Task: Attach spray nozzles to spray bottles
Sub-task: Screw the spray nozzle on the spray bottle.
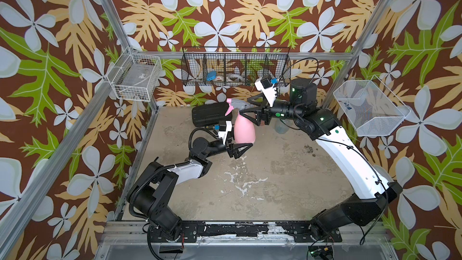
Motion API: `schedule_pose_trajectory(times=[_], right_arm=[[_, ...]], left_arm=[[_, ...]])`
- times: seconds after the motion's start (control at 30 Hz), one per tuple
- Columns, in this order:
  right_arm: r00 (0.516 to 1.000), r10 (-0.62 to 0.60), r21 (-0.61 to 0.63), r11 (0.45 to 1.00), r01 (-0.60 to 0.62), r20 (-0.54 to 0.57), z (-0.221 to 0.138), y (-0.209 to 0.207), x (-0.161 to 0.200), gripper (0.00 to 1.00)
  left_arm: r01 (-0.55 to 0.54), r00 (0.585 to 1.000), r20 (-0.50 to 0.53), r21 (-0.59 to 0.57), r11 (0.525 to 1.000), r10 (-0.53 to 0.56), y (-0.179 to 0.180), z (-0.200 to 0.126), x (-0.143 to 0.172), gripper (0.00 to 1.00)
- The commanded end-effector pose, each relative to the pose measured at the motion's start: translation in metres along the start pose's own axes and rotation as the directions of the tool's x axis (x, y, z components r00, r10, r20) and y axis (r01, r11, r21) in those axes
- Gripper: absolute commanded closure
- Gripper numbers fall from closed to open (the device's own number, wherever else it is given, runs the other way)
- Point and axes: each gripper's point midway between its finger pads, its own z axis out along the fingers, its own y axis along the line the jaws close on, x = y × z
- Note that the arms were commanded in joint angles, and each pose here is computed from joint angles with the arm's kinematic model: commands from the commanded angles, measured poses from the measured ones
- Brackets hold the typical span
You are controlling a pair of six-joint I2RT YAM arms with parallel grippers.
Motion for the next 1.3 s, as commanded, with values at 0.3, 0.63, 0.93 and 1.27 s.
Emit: schedule_pose_trajectory(times=[0.3,0.63,0.93,1.27], right_arm=[[1.000,0.018,-0.112,0.994,-0.018,-0.005,0.015,0.023,-0.005,0.36],[1.000,0.012,-0.107,0.994,-0.014,-0.018,0.016,0.023,-0.001,0.64],[1.000,0.000,-0.099,0.995,-0.002,-0.017,0.010,0.027,-0.001,0.87],[0.996,-0.011,0.007,1.000,0.011,-0.086,0.015,0.011,0.026,1.00]], left_arm=[[-0.015,1.000,0.005,0.026,1.000,0.014,-0.002,0.006,-0.005,0.54],[-0.014,1.000,-0.005,0.024,1.000,0.014,-0.001,0.008,-0.006,0.54],[-0.010,1.000,-0.007,0.023,1.000,0.010,0.000,0.008,-0.007,0.55],[-0.043,0.999,0.018,0.010,0.999,0.042,-0.002,0.009,-0.024,0.55]])
